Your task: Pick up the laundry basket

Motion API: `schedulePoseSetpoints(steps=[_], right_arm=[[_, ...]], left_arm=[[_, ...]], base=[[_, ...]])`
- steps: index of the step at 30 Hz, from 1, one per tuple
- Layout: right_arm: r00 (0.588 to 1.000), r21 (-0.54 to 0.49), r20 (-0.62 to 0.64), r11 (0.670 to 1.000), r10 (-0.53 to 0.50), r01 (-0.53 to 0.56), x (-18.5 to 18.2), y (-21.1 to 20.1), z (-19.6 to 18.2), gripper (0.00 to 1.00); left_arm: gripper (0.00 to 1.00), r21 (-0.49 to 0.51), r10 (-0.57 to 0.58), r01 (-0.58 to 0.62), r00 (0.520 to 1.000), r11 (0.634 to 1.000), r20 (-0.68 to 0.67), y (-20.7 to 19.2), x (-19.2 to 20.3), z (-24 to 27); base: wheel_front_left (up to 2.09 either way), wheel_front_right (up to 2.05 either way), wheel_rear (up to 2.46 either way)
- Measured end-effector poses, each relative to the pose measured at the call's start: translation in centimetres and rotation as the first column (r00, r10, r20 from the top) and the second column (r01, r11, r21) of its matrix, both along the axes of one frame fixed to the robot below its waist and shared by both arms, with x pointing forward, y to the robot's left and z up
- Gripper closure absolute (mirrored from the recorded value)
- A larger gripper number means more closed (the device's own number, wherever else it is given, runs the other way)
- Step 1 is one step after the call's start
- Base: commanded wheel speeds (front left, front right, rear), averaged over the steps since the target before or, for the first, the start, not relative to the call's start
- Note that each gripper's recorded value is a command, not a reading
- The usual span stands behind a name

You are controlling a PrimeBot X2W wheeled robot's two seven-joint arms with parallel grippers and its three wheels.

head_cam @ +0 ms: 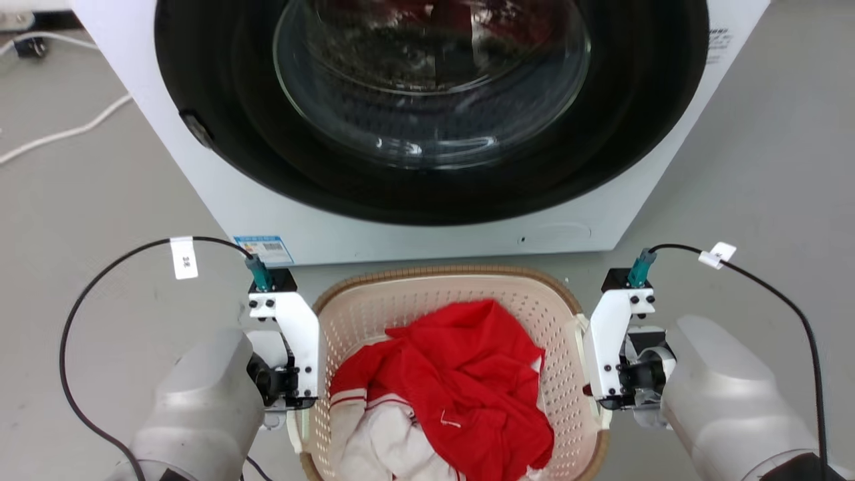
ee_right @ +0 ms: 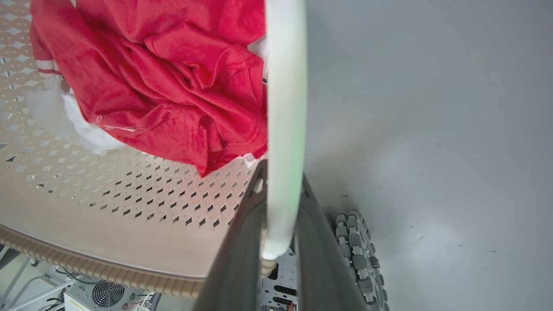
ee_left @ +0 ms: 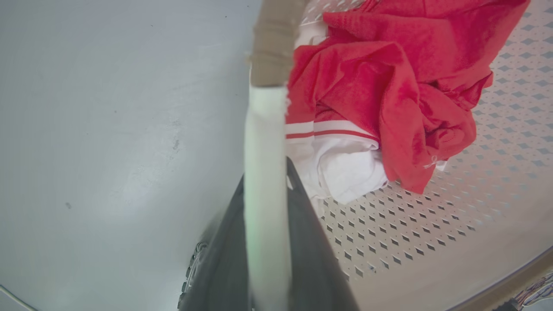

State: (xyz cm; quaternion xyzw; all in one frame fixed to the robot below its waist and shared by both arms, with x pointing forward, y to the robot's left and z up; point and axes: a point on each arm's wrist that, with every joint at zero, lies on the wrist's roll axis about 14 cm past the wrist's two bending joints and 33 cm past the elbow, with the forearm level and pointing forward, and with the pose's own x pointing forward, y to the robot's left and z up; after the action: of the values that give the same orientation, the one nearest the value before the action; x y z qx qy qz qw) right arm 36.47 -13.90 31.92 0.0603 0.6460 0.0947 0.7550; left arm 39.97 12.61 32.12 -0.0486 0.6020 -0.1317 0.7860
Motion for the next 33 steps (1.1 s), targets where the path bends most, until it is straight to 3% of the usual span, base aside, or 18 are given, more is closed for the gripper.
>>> schedulePoseSetpoints(steps=[17, 33], right_arm=[[1.000, -0.017, 0.010, 1.000, 0.012, -0.012, -2.4, -0.5, 4.3, 1.00], [1.000, -0.034, 0.008, 0.999, 0.017, -0.016, -4.0, -0.9, 5.8, 1.00]], left_arm=[[1.00, -0.016, 0.000, 0.001, 1.000, 1.000, 0.026, -0.3, -3.1, 3.7], [1.00, -0.039, 0.008, -0.007, 1.000, 0.999, 0.026, -0.7, -5.0, 4.8]], base=[[0.00, 0.00, 0.00], [0.00, 0.00, 0.00]])
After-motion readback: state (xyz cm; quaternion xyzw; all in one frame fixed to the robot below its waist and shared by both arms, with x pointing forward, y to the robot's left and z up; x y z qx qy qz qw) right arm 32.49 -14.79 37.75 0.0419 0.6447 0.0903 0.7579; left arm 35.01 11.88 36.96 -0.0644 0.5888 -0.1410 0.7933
